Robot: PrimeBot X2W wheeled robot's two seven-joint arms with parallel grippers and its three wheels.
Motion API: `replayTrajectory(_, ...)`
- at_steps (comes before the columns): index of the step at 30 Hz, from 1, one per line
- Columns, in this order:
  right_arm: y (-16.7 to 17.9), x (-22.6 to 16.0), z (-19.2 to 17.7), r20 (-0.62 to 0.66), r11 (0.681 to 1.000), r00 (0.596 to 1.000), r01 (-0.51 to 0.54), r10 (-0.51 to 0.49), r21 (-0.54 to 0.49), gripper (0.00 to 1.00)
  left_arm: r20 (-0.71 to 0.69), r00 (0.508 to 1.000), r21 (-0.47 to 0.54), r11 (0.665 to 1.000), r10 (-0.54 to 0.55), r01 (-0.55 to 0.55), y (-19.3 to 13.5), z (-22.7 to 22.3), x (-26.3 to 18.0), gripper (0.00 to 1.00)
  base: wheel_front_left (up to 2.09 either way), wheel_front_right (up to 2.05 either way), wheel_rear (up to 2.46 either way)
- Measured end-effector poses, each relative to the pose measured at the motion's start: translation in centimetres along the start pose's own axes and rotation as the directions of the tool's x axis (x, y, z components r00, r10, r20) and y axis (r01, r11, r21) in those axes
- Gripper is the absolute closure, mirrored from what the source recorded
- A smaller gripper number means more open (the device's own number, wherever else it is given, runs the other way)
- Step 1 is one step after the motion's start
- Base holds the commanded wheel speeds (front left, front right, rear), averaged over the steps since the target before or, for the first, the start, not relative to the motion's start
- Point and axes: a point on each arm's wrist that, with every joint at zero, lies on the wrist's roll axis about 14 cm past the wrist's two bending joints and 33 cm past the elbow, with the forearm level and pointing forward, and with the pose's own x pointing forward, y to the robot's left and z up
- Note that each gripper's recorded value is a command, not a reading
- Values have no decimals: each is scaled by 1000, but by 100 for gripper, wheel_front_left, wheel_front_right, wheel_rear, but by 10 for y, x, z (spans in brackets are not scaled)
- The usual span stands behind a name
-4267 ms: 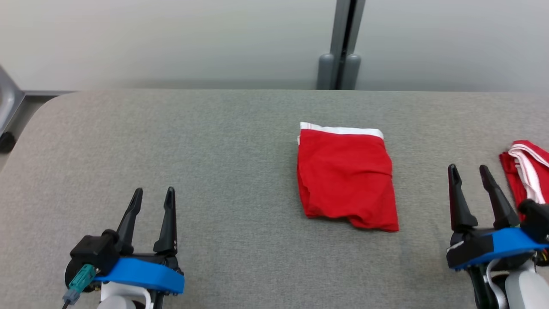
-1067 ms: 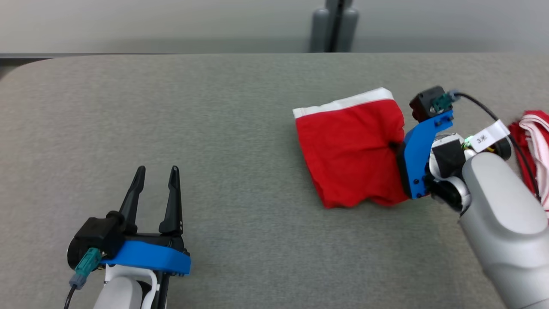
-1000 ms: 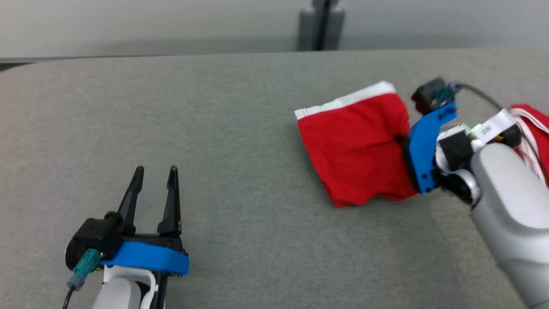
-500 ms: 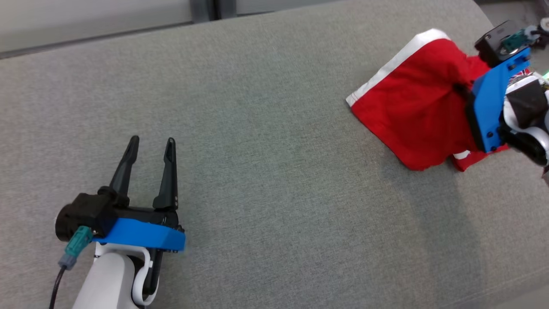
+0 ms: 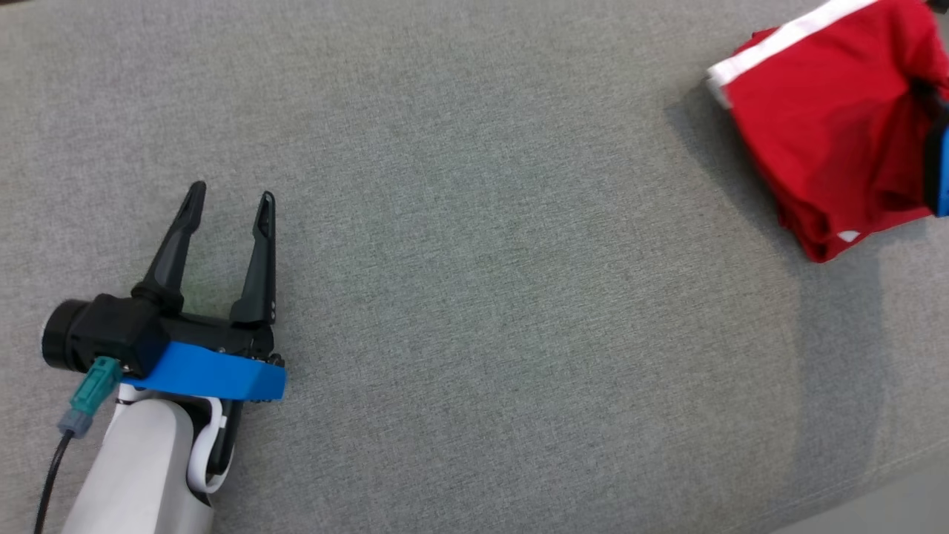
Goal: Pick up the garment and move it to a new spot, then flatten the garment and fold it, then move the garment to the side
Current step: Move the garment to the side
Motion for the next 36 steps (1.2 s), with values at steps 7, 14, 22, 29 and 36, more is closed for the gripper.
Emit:
replayTrajectory(7, -24, 16, -28, -36, 994, 995, 99, -97, 50, 100, -11, 1000, 35, 999, -5, 5, 11, -2, 3, 0, 0, 0, 0)
replayTrajectory(14, -16, 21, -51, -52, 977, 992, 121, -114, 175, 0, -18, 1000, 53, 999, -4, 4, 14, 1, 1, 0, 0, 0, 0)
replayTrajectory(22, -9, 9, -18, 113, 961, 985, 94, -127, 262, 0, 17, 999, 67, 997, 34, -35, 12, 24, -14, 0, 0, 0, 0)
replayTrajectory(29, 41, -29, 34, 411, 924, 908, -93, -74, 372, 0, 68, 987, 40, 989, 142, -145, 13, 54, -61, 0, 0, 0, 0)
replayTrajectory(36, 81, -77, 52, 593, 876, 805, -272, -20, 398, 0, 143, 956, 18, 965, 256, -262, 20, 84, -111, 0, 0, 0, 0)
